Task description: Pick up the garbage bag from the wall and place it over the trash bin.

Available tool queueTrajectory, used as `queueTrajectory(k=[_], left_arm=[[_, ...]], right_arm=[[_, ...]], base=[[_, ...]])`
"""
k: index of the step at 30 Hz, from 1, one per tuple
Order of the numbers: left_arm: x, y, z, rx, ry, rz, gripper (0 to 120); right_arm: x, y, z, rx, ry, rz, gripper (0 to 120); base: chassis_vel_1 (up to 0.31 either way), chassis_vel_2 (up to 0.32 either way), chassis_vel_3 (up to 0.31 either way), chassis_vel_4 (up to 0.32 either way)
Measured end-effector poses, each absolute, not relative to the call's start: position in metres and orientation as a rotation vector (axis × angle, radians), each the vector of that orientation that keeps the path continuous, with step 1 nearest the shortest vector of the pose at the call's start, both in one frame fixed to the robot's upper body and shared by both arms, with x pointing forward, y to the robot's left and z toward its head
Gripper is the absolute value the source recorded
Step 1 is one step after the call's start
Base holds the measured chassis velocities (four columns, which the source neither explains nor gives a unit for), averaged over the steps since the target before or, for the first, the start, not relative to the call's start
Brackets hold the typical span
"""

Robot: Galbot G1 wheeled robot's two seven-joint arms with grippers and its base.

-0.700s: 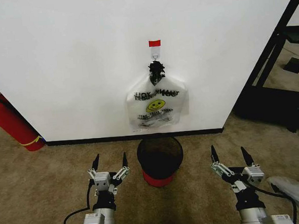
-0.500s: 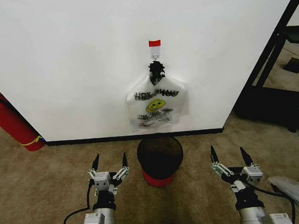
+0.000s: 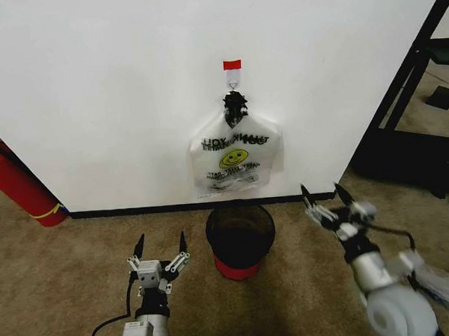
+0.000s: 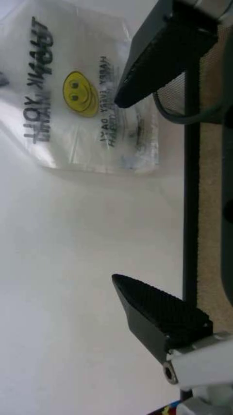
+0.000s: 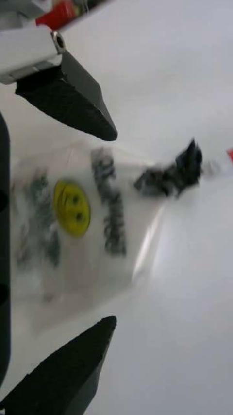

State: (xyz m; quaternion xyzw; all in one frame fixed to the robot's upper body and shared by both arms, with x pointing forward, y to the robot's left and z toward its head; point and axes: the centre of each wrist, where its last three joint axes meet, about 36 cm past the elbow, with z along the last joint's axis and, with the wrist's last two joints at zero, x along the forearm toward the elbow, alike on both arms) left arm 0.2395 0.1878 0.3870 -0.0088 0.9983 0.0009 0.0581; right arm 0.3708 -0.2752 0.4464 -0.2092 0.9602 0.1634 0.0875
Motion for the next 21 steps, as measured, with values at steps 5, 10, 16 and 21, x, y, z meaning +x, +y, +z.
queueTrajectory(k=[5, 10, 16, 21], left_arm=[[0.237, 0.189, 0.386, -0.047, 3.03, 0.013, 100], [0.234, 0.191, 0.386, -0.067, 3.034, 0.021, 100], [0.235, 0.193, 0.386, -0.088, 3.03, 0.023, 100], [0.236, 0.193, 0.385, -0.091, 3.03, 0.022, 100]], right_arm=[[0.436, -0.252, 0.444, -0.753, 2.832, 0.485, 100], [0.492, -0.235, 0.44, -0.793, 2.836, 0.493, 100], [0.537, -0.206, 0.457, -0.804, 2.804, 0.541, 100], [0.557, -0.187, 0.465, -0.797, 2.801, 0.559, 100]], base=[[0.0, 0.0, 0.0, 0.0], [0.0, 0.0, 0.0, 0.0], [0.0, 0.0, 0.0, 0.0], [0.0, 0.0, 0.0, 0.0]])
